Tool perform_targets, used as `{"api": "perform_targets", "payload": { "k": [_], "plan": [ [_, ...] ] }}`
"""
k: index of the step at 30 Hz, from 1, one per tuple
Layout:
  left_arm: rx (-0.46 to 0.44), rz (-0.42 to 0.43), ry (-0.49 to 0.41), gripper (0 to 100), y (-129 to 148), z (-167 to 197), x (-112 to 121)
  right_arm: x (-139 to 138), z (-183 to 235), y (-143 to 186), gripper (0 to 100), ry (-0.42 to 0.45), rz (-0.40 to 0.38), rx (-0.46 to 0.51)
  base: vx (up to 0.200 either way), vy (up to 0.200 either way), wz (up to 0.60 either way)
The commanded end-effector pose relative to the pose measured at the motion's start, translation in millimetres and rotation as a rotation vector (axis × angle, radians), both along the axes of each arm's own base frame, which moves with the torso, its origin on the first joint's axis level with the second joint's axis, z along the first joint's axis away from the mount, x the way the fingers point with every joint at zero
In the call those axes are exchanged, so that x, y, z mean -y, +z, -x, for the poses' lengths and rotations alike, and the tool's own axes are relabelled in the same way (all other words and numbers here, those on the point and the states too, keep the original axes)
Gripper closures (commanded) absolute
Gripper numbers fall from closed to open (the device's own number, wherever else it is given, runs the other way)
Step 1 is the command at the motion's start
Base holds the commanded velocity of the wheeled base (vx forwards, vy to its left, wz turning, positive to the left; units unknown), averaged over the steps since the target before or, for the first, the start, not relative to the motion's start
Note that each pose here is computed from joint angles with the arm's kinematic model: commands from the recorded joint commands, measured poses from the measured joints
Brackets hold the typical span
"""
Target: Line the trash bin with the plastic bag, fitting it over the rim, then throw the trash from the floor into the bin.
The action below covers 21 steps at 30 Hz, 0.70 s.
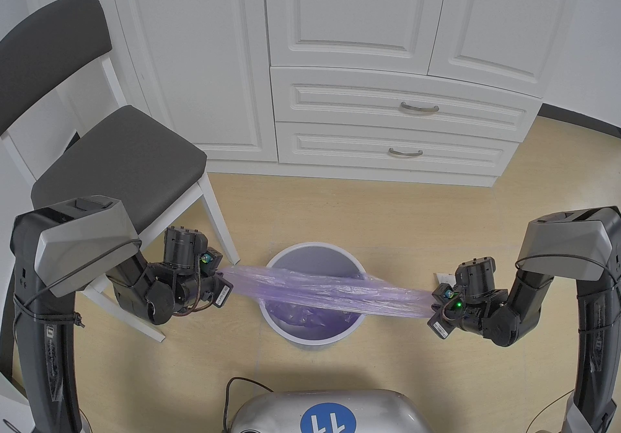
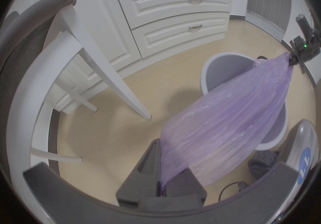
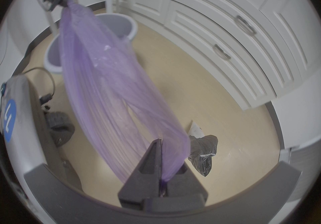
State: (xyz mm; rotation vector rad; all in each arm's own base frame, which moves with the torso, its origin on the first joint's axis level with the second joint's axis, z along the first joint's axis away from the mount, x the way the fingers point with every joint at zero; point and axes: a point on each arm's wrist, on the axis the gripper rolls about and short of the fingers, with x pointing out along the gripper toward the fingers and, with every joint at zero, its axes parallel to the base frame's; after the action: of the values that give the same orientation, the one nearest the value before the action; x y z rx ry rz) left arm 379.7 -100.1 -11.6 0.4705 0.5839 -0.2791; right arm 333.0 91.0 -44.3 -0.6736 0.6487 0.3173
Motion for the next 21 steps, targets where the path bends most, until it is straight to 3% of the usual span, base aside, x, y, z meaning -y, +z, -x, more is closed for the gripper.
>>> {"api": "perform_targets", "payload": {
  "k": [1,3,12,16,21],
  "plan": [
    [-0.008,-0.018,-0.019,100,6.1,8.4,-8.2,11.1,12.3,9.2,100,0.034,0.024,-0.014,0.0,0.0,0.0],
    [-0.027,-0.018,-0.05,100,2.5,12.2,-8.5,14.8,18.8,7.9,100,0.084,0.056,-0.033,0.0,0.0,0.0],
    [-0.095,-0.048,-0.178,100,-11.2,28.4,-8.3,15.1,30.8,0.6,100,0.133,0.096,-0.079,0.0,0.0,0.0],
    [-0.13,-0.083,-0.249,100,-20.8,36.4,-9.0,16.0,40.0,-1.9,100,0.207,0.114,-0.106,0.0,0.0,0.0],
    [-0.137,-0.087,-0.269,100,-25.7,36.8,-6.6,15.2,41.9,-2.3,100,0.238,0.124,-0.107,0.0,0.0,0.0]
  ]
}}
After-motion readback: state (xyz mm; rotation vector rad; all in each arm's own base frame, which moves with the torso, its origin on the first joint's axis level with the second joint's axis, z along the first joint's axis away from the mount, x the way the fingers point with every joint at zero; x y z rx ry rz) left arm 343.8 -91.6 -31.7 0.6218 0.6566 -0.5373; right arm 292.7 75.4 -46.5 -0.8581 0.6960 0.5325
